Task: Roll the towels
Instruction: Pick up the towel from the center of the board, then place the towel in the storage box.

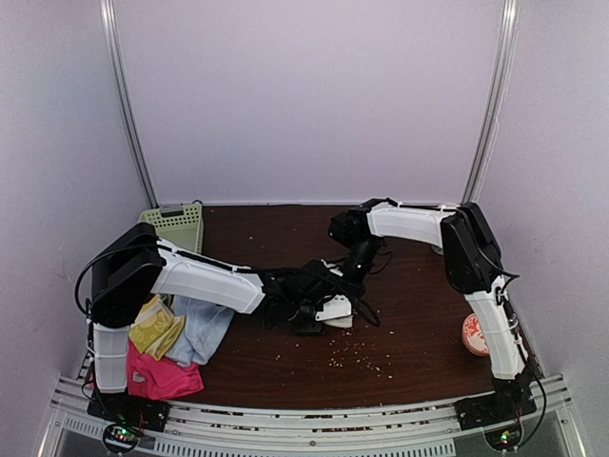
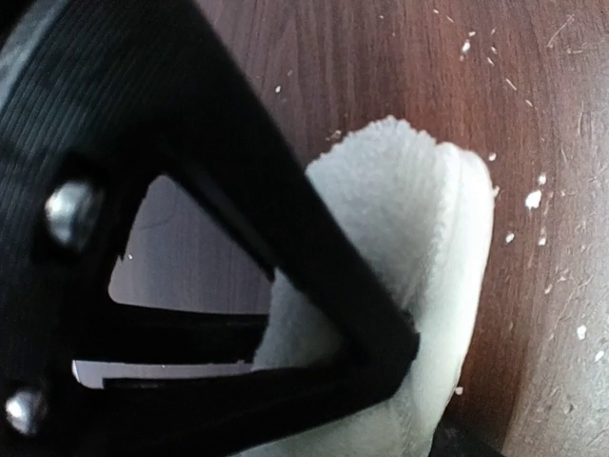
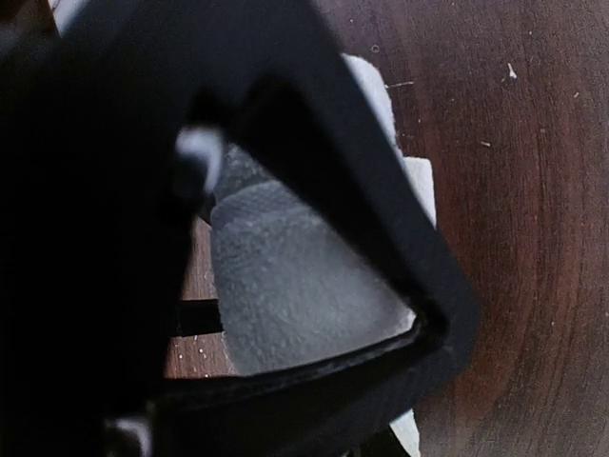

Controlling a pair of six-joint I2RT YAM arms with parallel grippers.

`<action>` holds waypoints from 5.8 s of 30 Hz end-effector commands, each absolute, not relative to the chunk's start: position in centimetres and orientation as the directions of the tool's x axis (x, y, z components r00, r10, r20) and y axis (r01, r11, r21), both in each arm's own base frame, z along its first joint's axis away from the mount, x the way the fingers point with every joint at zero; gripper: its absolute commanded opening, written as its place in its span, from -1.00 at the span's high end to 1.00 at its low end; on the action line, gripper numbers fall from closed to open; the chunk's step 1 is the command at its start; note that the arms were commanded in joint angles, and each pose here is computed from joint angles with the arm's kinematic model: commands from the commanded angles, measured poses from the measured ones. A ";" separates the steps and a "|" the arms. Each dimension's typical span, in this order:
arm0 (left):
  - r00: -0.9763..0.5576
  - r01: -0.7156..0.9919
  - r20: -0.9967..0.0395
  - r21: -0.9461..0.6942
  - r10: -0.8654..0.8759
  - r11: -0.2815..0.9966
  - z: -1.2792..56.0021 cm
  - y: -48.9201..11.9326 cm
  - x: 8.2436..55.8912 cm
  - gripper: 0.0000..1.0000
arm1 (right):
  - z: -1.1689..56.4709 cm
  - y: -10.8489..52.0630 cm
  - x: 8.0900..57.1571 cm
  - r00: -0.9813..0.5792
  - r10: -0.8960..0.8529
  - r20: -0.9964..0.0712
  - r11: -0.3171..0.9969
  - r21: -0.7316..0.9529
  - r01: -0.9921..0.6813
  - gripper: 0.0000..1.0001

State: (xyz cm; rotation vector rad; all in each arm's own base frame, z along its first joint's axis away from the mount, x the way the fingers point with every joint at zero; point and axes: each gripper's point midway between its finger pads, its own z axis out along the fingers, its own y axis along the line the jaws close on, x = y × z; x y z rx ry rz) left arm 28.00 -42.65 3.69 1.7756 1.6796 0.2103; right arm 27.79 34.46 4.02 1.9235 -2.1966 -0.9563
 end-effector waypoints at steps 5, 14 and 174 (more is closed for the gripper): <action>0.178 0.792 -0.267 0.610 0.947 0.023 3.1 -43.1 29.4 -0.01 | -2.5 30.2 25.3 -0.190 -0.978 -0.084 0.113 0.553 -0.825 0.65; 0.234 0.856 -0.287 0.514 0.929 -0.057 3.1 -43.9 26.7 -0.33 | -2.9 29.9 25.5 -0.197 -0.978 -0.075 0.124 0.551 -0.826 0.64; 0.033 0.645 0.000 0.764 0.999 -0.022 8.5 1.8 62.2 -0.08 | 7.6 25.4 23.3 -0.360 -0.853 -0.377 0.064 0.609 -0.791 0.15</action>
